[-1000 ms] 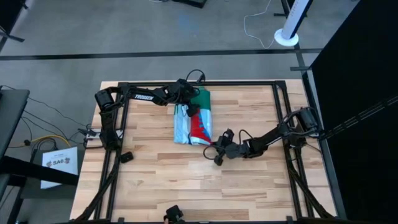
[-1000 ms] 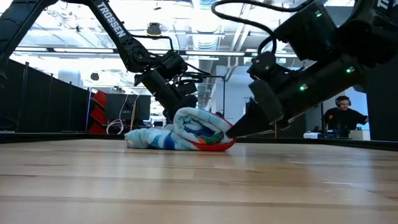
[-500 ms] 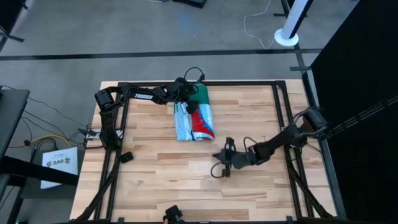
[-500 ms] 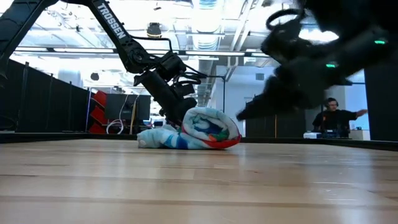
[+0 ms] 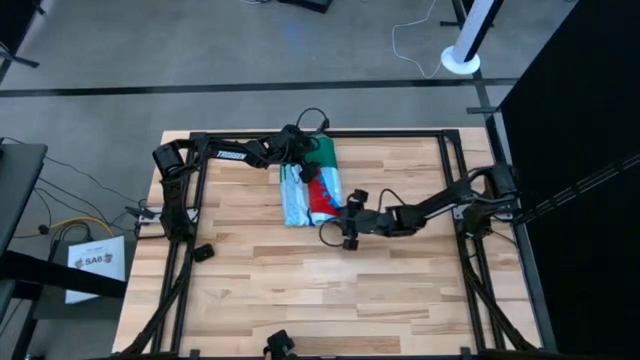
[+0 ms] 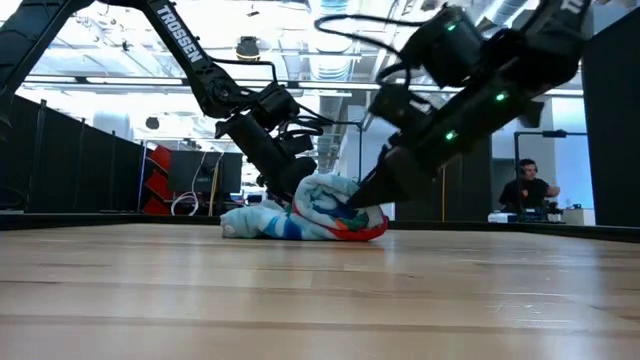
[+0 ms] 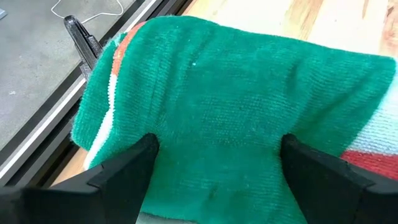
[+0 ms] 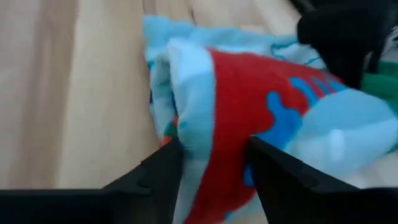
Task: Roll towel
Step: Roll the multicolor dinosaur print towel
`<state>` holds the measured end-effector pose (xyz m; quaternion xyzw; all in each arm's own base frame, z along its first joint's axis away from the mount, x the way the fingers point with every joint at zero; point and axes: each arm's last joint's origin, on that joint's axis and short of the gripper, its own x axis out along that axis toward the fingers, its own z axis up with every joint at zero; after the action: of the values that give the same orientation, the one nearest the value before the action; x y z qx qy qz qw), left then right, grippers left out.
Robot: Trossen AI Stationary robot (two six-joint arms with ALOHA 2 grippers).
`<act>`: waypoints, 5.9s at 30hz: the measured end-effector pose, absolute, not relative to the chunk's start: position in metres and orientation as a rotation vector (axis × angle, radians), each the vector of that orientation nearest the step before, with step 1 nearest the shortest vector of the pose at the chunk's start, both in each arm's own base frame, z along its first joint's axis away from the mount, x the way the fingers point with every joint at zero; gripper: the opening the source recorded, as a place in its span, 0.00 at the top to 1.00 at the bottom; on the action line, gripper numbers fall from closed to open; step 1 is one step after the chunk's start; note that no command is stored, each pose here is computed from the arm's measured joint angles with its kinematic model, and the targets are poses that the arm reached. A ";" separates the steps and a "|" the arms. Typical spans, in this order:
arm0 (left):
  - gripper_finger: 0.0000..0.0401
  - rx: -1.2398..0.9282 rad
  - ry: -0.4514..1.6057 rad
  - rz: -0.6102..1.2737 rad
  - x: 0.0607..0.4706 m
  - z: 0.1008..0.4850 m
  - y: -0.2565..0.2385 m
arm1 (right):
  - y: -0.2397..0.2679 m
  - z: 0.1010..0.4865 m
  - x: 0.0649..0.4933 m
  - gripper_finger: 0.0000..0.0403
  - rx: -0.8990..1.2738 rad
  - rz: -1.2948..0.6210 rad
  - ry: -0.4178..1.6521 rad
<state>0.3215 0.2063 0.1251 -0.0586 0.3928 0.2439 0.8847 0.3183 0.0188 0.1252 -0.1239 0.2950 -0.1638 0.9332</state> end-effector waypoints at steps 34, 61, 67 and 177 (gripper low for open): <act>0.24 -0.164 0.810 0.554 0.319 0.125 0.210 | 0.092 0.118 0.315 0.83 -0.296 -0.043 0.707; 0.24 -0.031 0.794 0.295 0.329 0.143 0.182 | -0.073 0.156 0.331 0.73 -0.100 0.025 0.271; 0.24 -0.058 0.778 0.290 0.330 0.145 0.181 | -0.073 0.117 0.355 0.97 -0.065 0.071 0.352; 0.24 0.223 1.238 0.002 0.402 0.206 0.120 | -0.071 0.163 0.272 0.54 -0.035 -0.188 0.783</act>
<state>0.4020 0.1203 0.2059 0.1043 0.5791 0.0008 0.8086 0.2722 -0.0709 0.1629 -0.0169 0.3810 -0.0913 0.9199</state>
